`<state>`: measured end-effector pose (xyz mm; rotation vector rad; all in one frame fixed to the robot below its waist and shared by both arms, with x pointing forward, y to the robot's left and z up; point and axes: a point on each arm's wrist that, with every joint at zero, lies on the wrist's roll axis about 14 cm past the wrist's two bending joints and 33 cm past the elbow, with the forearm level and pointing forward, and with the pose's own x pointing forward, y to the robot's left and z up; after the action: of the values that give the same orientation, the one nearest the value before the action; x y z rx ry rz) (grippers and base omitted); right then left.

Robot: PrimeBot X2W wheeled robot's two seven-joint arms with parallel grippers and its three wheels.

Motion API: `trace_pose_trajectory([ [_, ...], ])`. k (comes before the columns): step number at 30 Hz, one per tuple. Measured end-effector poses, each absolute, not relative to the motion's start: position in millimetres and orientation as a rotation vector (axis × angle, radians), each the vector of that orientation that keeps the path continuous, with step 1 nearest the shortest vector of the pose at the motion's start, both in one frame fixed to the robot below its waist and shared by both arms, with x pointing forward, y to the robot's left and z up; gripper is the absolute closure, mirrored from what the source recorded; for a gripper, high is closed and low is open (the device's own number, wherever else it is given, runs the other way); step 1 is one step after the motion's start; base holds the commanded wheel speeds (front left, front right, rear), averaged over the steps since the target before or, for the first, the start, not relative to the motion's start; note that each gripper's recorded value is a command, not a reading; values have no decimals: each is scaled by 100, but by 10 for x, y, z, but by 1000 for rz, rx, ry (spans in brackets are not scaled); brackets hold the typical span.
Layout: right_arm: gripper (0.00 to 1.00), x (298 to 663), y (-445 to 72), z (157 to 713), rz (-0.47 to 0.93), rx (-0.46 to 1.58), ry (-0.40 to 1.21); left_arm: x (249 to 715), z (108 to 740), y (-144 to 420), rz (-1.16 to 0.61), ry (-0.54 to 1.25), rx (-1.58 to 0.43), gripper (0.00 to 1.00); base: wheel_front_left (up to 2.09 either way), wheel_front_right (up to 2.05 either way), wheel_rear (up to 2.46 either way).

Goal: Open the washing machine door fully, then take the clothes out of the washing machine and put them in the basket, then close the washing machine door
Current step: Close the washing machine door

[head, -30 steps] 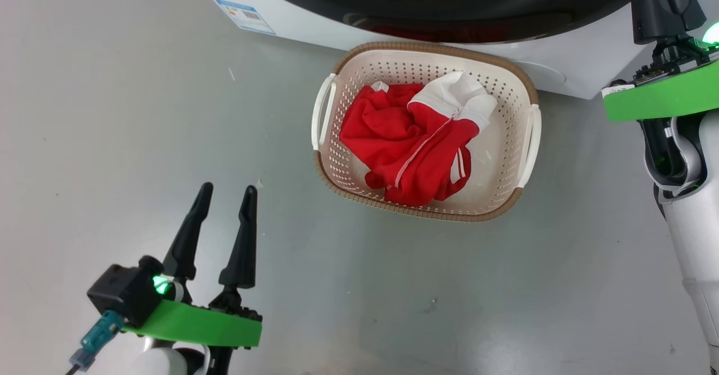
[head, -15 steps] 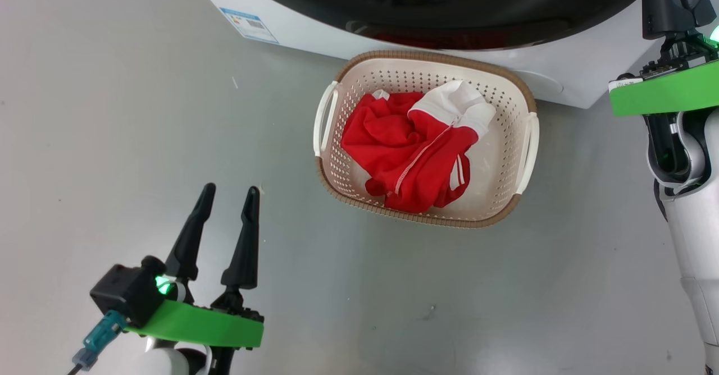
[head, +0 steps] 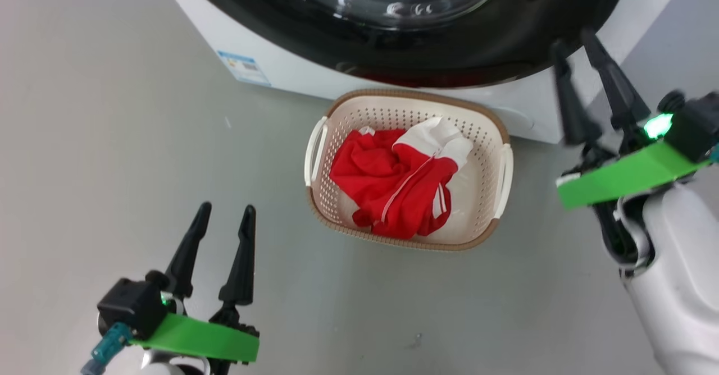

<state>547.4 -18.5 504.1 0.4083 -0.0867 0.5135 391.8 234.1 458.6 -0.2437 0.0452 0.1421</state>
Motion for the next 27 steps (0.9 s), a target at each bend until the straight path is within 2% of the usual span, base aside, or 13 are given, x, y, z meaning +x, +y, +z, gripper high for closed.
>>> trace_pose_trajectory([
  [27,0,4303,-1121,4742,300,328,50,3696,4703,2123,49,25,-216,0,0,0,0],
])
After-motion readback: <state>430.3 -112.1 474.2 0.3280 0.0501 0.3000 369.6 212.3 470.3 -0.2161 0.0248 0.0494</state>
